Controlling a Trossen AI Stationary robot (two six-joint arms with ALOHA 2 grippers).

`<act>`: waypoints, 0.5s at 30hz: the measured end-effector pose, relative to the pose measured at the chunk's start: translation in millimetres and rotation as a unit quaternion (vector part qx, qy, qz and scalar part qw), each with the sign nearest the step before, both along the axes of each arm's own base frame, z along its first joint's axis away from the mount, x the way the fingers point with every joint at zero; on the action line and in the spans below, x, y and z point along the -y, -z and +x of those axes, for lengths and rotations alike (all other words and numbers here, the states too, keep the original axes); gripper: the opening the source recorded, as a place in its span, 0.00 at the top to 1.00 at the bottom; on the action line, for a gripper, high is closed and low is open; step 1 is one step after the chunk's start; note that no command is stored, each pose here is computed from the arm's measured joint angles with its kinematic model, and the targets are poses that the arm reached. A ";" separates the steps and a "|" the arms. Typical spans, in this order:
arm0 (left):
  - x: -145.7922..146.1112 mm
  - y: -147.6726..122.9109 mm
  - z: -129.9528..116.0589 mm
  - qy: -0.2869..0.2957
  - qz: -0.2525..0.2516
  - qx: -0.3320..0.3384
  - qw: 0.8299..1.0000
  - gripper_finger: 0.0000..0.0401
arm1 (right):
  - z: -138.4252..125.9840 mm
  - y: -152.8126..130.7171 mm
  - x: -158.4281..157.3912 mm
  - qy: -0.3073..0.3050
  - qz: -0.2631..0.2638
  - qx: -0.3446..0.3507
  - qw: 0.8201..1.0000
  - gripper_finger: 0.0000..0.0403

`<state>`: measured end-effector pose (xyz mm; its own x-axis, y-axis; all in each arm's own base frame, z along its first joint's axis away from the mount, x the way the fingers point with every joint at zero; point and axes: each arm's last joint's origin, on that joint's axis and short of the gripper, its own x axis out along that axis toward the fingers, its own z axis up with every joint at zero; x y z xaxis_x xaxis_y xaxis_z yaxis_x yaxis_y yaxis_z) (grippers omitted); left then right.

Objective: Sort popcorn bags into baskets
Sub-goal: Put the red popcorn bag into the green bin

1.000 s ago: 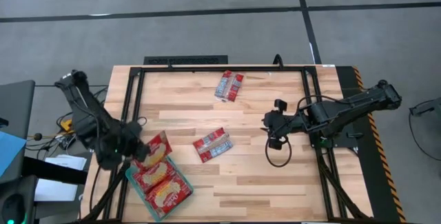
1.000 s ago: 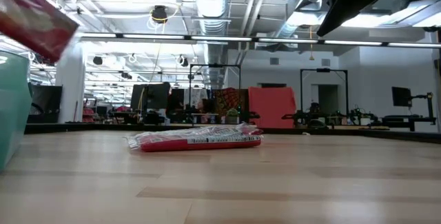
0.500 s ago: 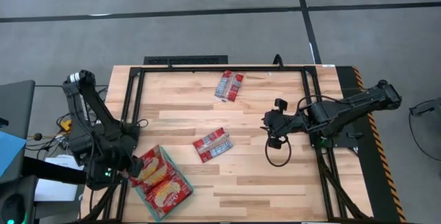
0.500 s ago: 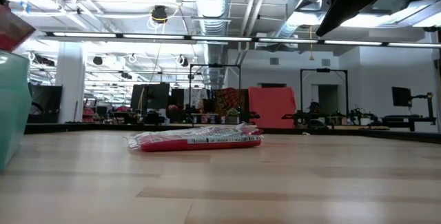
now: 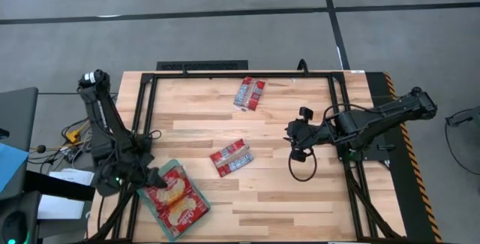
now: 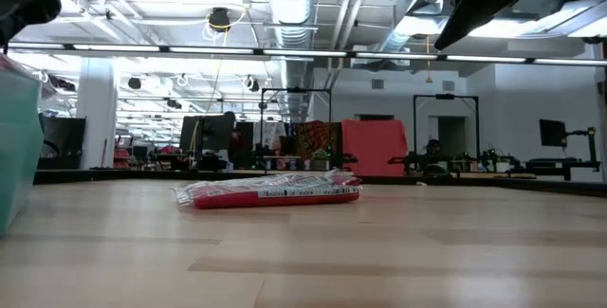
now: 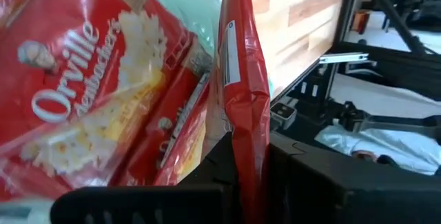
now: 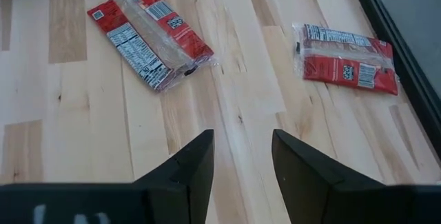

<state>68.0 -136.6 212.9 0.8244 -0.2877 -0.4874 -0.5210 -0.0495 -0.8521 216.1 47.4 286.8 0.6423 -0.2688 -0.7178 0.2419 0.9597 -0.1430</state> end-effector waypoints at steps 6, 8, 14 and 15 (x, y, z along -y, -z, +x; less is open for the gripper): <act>-5.3 1.5 -2.9 0.015 0.018 -0.004 1.000 0.97 | 0.0 0.0 0.0 0.002 0.002 0.001 1.000 0.60; -5.2 2.4 -3.4 0.017 0.007 -0.018 1.000 0.97 | 0.0 0.0 0.0 0.002 0.002 0.001 1.000 0.60; -4.3 5.0 -4.6 0.006 -0.037 -0.060 0.997 0.97 | 0.0 0.0 0.0 0.003 0.002 0.001 1.000 0.60; -4.5 4.9 -4.4 0.003 -0.037 -0.058 0.998 0.97 | 0.0 0.0 0.0 0.003 0.002 0.001 1.000 0.60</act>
